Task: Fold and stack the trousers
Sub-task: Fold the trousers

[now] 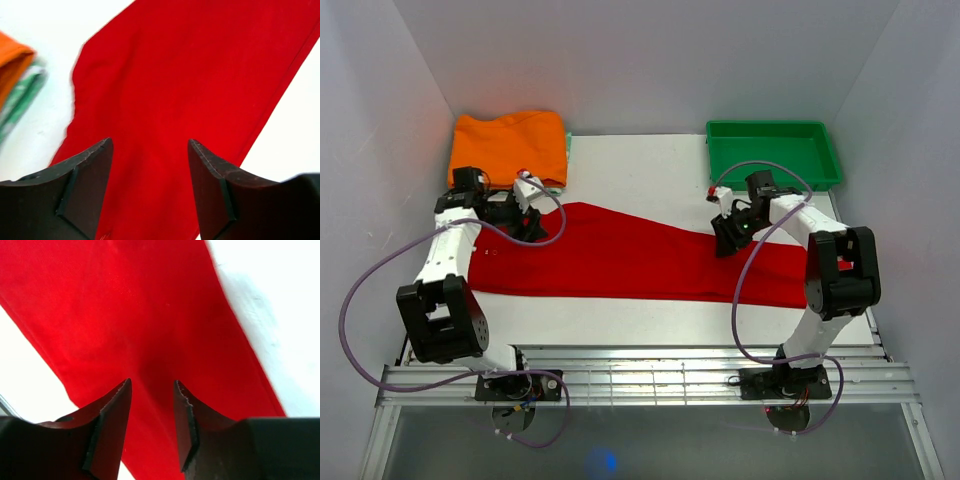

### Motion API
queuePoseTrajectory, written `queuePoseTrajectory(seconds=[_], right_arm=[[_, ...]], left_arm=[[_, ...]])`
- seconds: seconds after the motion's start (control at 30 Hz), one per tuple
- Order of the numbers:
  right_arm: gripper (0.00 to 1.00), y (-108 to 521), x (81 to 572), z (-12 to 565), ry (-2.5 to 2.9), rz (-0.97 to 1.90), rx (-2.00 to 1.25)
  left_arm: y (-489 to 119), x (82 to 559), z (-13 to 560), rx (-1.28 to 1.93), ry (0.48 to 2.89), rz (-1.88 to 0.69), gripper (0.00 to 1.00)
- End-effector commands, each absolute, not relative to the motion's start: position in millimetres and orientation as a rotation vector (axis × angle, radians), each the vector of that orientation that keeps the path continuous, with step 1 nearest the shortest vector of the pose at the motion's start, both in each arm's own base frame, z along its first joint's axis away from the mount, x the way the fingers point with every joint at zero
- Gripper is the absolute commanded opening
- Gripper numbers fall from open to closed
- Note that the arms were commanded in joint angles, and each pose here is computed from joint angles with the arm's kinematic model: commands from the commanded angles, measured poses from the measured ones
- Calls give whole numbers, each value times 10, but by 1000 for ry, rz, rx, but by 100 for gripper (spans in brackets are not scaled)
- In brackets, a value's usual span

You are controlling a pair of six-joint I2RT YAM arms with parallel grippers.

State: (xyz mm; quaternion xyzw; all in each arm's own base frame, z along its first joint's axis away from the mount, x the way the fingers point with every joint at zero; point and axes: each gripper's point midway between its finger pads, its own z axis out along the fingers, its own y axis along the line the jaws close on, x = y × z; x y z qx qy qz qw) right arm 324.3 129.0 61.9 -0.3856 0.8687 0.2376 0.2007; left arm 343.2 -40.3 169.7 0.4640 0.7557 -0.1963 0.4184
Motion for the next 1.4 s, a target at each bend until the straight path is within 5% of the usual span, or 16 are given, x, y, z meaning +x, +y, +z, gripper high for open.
queuePoseTrajectory(seconds=[0.0, 0.17, 0.4, 0.63, 0.97, 1.37], right_arm=[[43, 1269, 3127, 302, 2521, 655, -1090], [40, 783, 2925, -132, 2621, 397, -1232], [38, 751, 2341, -54, 2600, 486, -1353], [50, 294, 2524, 307, 2602, 310, -1181], [45, -1149, 2059, 597, 2836, 187, -547], [46, -1724, 1629, 314, 2943, 167, -221]], left_arm=[[-609, 3574, 1258, 1028, 2047, -601, 68], [-565, 3253, 519, 1187, 2187, -588, 60], [-109, 2388, -219, 1508, 2313, -461, 53], [140, 2439, -234, 1479, 2355, -447, 54], [26, 2462, -99, 1431, 2311, -481, 57], [59, 2428, -108, 1463, 2308, -458, 59]])
